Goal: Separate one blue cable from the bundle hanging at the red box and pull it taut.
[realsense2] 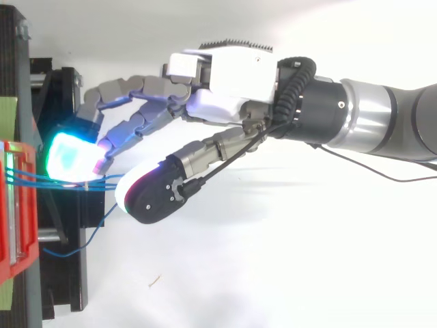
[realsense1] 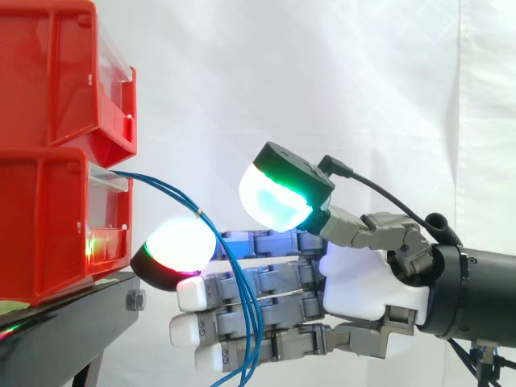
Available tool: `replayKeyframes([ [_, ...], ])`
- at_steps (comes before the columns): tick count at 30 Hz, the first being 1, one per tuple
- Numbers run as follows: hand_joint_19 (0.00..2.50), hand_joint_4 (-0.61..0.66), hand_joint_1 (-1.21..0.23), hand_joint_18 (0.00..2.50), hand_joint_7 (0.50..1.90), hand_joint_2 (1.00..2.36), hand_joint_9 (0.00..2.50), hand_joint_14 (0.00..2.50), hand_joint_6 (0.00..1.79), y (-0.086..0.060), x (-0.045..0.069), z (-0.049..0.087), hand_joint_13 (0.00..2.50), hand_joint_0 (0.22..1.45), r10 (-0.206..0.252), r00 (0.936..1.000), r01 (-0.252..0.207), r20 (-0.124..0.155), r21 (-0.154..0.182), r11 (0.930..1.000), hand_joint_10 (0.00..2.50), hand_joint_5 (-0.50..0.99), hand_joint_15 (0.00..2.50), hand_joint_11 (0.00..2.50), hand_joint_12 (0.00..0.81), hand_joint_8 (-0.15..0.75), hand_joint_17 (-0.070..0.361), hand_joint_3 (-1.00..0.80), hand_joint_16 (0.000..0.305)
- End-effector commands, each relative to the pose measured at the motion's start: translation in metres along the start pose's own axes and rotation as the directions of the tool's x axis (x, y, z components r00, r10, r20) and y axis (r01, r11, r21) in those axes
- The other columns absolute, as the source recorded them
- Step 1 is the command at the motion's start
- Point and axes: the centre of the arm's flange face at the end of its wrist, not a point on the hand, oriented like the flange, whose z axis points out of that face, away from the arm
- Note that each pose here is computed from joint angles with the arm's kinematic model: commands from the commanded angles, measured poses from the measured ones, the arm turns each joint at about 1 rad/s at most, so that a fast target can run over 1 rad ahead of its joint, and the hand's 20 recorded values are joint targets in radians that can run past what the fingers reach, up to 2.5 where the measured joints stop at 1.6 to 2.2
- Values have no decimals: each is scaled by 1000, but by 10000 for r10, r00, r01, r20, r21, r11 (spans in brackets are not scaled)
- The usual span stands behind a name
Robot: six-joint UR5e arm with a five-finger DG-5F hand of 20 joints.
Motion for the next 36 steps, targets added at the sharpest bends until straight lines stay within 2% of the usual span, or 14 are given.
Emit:
replayKeyframes([
  [1,178,293,-722,595,1025,1000,732,10,503,0,1,0,717,681,-4,10000,4,-2,-43,10000,13,-156,273,397,307,306,70,-500,31],
  [8,185,289,-720,594,1026,1000,728,11,503,-1,2,0,717,674,20,10000,-20,-77,4,10000,15,-158,280,407,307,305,70,-500,31],
  [13,184,283,-720,594,1016,1000,727,12,503,0,6,0,718,665,1,9999,0,-138,7,10000,15,-160,279,406,307,306,70,-500,31],
  [21,184,290,-711,593,1034,1001,727,11,503,-7,13,-7,724,665,-54,9983,92,-585,638,9979,13,-160,280,407,308,306,70,-500,31],
  [31,203,282,-689,598,1142,1006,747,12,503,-8,16,-7,739,670,-80,9980,122,-632,668,9977,16,-150,304,463,308,306,71,-441,31],
  [36,219,277,-675,602,1223,1006,749,12,502,-6,11,-6,748,669,-24,9983,60,-584,609,9981,15,-147,317,481,311,311,71,-426,32],
])
